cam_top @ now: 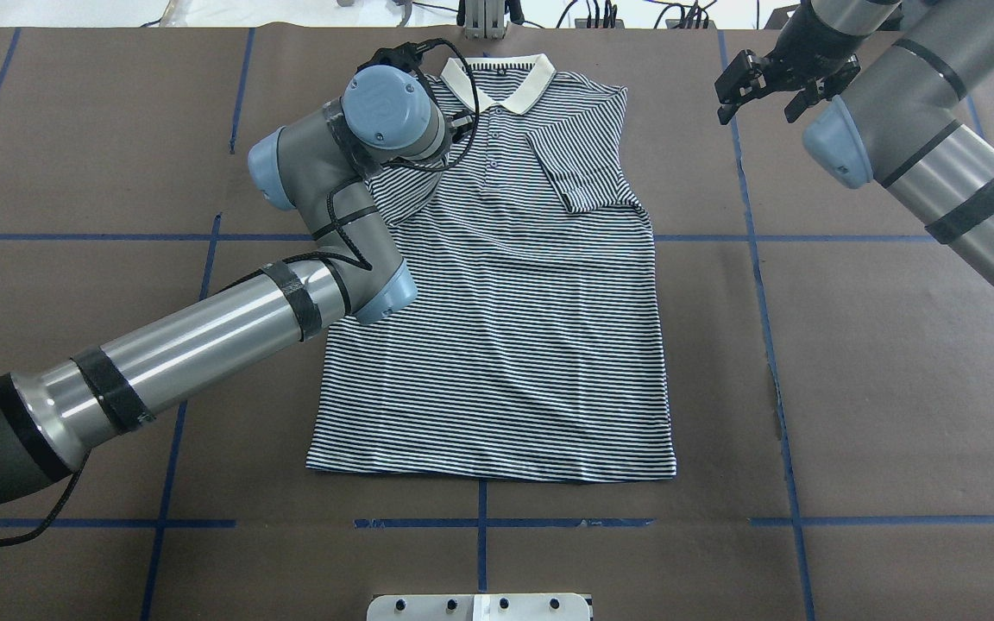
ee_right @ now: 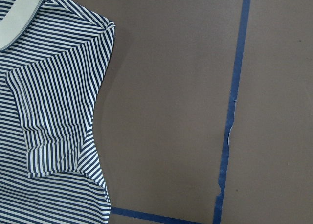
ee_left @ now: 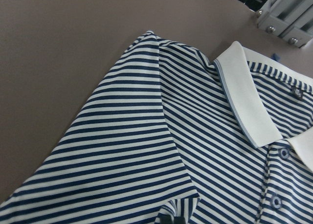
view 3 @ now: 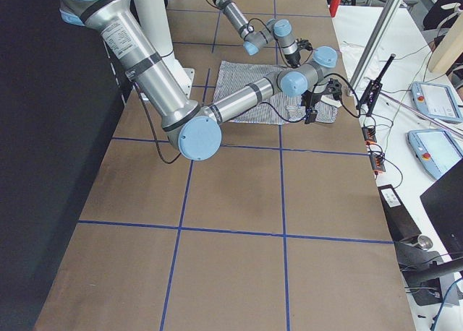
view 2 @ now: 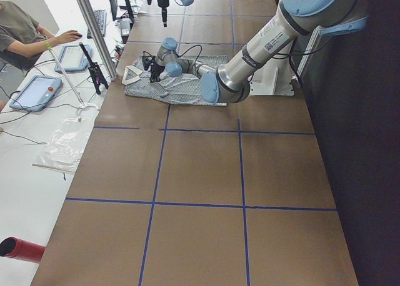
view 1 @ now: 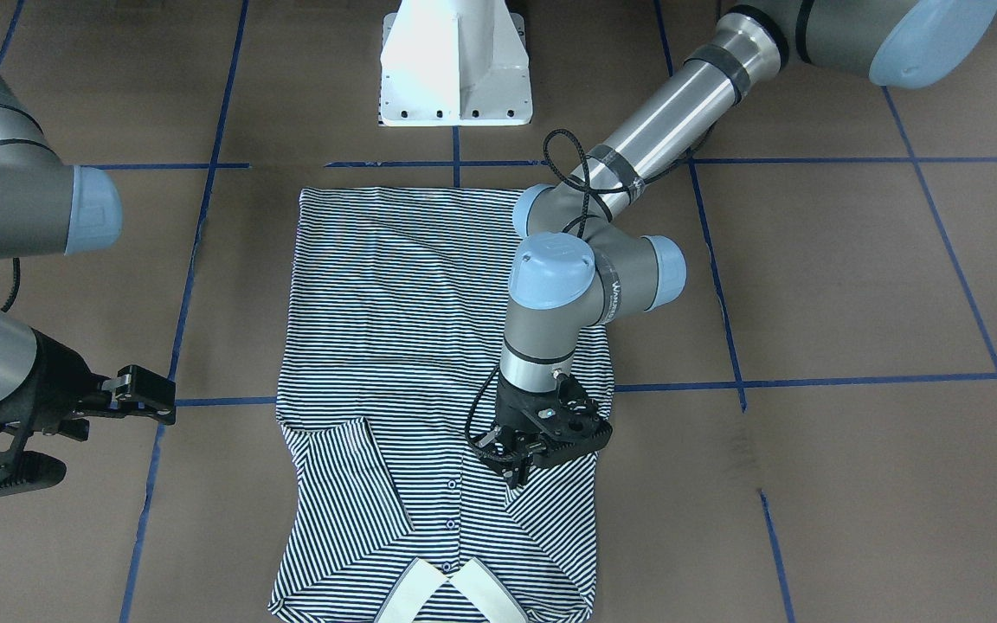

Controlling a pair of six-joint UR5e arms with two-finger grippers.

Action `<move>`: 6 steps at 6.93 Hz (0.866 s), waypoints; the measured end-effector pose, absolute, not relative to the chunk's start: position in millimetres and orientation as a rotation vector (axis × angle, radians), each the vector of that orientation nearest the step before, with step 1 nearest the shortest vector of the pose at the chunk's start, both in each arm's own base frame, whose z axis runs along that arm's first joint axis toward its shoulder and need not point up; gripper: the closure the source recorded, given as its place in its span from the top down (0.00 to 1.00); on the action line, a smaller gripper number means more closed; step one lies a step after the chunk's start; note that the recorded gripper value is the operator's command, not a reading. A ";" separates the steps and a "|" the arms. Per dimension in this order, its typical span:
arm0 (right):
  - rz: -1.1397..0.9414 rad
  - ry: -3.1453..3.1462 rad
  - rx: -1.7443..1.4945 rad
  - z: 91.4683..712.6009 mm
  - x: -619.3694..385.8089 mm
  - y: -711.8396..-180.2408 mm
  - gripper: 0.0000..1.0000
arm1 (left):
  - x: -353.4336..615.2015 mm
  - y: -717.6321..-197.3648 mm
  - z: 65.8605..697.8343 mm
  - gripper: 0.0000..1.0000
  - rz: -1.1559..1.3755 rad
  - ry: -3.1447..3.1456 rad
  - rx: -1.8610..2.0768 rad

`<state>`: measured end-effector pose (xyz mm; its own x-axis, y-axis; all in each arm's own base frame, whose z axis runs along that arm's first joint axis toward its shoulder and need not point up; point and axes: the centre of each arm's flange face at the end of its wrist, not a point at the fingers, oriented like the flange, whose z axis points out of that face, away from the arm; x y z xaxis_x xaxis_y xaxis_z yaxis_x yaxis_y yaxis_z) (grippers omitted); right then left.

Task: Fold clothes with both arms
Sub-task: 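Grasp the sleeve nearest the left gripper and fold it inward onto the shirt, then move both grippers to the hem corners nearest the robot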

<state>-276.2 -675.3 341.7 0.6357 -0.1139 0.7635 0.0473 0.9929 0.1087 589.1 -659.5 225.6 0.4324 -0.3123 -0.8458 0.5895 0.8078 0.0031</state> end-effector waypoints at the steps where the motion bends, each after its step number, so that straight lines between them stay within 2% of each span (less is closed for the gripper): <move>1: -0.092 -0.877 0.081 341.8 -276.2 -675.3 1.00 | 584.2 -662.8 222.6 1.00 -0.570 0.995 0.328; 4: -0.084 -0.888 0.091 344.3 -271.5 -669.1 1.00 | 555.1 -654.4 204.8 1.00 -0.452 1.095 0.225; 6: -0.052 -0.903 0.068 362.0 -271.4 -610.8 1.00 | 501.0 -602.2 214.1 1.00 -0.282 1.034 0.196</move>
